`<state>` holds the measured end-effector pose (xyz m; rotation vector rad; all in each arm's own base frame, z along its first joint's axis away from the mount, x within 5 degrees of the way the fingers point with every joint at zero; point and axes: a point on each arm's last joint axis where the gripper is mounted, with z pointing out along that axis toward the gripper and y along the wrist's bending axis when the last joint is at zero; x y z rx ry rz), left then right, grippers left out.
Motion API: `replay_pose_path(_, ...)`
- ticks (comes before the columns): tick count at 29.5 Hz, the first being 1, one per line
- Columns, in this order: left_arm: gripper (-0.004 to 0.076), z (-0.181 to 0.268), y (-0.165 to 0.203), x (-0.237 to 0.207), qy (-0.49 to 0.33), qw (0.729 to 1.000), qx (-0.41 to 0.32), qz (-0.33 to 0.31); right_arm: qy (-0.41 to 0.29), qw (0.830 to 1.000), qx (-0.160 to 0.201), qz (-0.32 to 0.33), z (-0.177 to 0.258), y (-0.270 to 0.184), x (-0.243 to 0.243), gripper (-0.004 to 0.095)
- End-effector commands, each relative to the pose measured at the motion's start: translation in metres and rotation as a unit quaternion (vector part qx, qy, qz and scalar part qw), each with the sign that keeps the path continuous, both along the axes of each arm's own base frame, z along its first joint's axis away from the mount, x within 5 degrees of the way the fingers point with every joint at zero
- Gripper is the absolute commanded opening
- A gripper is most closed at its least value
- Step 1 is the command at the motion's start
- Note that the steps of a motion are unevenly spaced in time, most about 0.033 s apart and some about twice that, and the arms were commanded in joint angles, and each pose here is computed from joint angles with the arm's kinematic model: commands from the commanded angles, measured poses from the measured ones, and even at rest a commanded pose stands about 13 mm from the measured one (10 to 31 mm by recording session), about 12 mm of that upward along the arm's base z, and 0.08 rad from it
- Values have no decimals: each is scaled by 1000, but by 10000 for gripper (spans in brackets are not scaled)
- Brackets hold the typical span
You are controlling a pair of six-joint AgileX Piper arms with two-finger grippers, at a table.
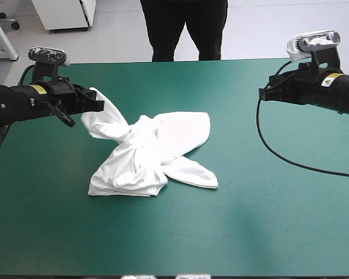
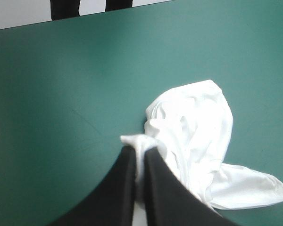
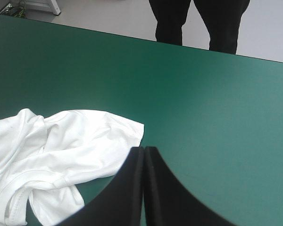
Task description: Fold the cloth
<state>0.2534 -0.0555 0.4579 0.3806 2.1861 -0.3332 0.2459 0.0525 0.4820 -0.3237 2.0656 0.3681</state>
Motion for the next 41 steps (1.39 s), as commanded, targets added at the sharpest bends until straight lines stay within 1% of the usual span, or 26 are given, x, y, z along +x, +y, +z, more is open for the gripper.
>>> replay_pose_path(1, -9, 25, 0, -11, -65, 997, -33, 5, -50, 999, 17, 0, 19, 1, -8, 0)
replay_pose_path(8, -9, 25, 0, -11, -66, 997, -33, 6, -34, 999, 11, 10, 16, 3, -10, 2)
replay_pose_path(10, -9, 26, 0, -10, -67, 997, -33, 6, -35, 999, 0, 16, 15, 7, -11, 2)
replay_pose_path(12, -9, 26, 0, -10, -70, 997, -34, 7, -31, 999, -19, 27, 13, 13, -12, 9)
replay_pose_path(15, -9, 27, 0, -9, -77, 996, -36, 9, -14, 999, -39, 31, 7, 23, -12, 50)
replay_pose_path(17, -9, 28, 0, -9, -79, 996, -36, 10, 8, 997, -63, 45, -1, 32, -9, 132)
replay_pose_path(18, -9, 28, 0, -9, -79, 996, -36, 10, 20, 996, -69, 49, -5, 36, -8, 179)
replay_pose_path(22, -9, 28, 0, -9, -79, 996, -36, 10, 81, 990, -81, 85, -25, 59, 2, 473)
replay_pose_path(23, -9, 28, 0, -9, -78, 996, -37, 11, 94, 988, -79, 89, -31, 66, 6, 516)
replay_pose_path(24, -9, 28, 0, -9, -78, 996, -37, 11, 104, 988, -75, 91, -35, 71, 8, 529)
replay_pose_path(28, -9, 28, 0, -9, -78, 996, -37, 11, 146, 980, -82, 108, -58, 96, 23, 497)
replay_pose_path(33, -9, 28, 0, -9, -78, 996, -37, 11, 194, 966, -123, 117, -90, 116, 39, 486)
replay_pose_path(36, -9, 28, 0, -9, -78, 996, -37, 11, 211, 961, -137, 116, -105, 126, 47, 486)
replay_pose_path(41, -9, 28, 0, -9, -78, 996, -37, 11, 233, 956, -137, 114, -145, 137, 46, 486)
